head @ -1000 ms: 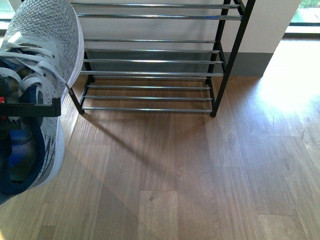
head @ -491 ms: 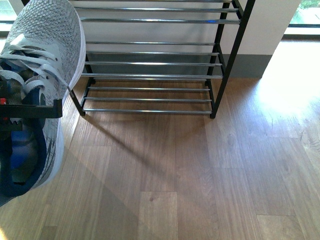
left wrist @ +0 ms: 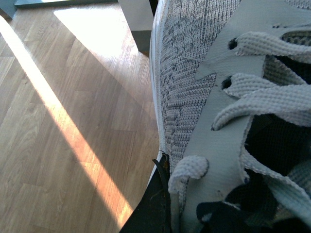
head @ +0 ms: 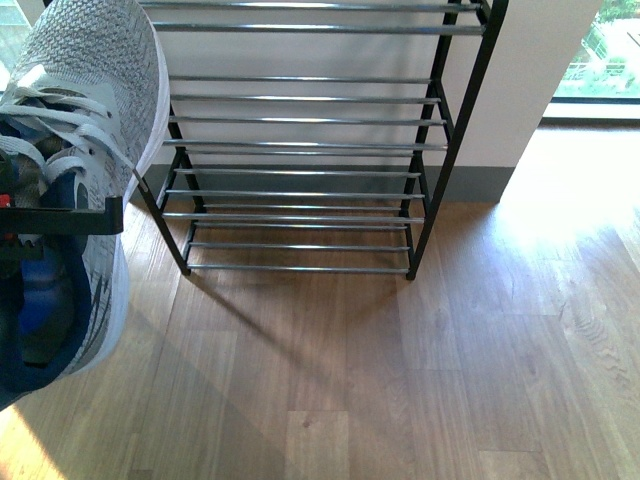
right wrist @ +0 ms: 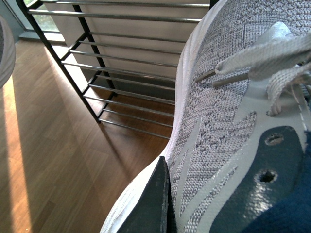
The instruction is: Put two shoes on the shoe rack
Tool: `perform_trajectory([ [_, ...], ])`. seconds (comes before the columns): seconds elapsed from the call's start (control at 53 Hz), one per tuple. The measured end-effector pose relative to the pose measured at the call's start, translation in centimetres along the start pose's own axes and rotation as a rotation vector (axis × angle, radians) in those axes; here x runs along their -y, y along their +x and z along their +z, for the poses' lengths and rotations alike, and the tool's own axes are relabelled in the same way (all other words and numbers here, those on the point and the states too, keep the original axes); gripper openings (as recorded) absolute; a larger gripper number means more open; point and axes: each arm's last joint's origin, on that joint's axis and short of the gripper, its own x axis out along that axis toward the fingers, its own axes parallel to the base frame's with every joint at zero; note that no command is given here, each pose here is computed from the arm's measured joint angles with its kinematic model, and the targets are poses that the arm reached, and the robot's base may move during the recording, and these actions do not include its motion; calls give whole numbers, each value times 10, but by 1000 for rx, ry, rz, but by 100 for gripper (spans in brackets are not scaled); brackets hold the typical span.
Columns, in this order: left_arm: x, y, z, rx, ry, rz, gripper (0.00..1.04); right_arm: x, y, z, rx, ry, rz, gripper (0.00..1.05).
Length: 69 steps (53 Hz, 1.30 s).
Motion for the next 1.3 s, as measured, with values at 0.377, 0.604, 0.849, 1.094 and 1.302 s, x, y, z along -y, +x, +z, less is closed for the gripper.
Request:
perform_trajectory([
  [0.377, 0, 0, 0, 2, 0, 5, 2, 0, 0, 0, 12, 2, 13, 1],
  [0.604, 0, 0, 0, 2, 0, 4, 2, -7, 12, 18, 113, 40, 74, 1],
  [0.849, 0, 0, 0, 1, 0, 3, 2, -25, 86, 60, 15, 93, 87, 1],
  [1.094, 0, 0, 0, 1, 0, 3, 2, -71, 196, 105, -87, 173, 69, 1],
  [1.302, 0, 0, 0, 1, 0, 3, 2, -102, 272, 122, -155, 199, 34, 1],
])
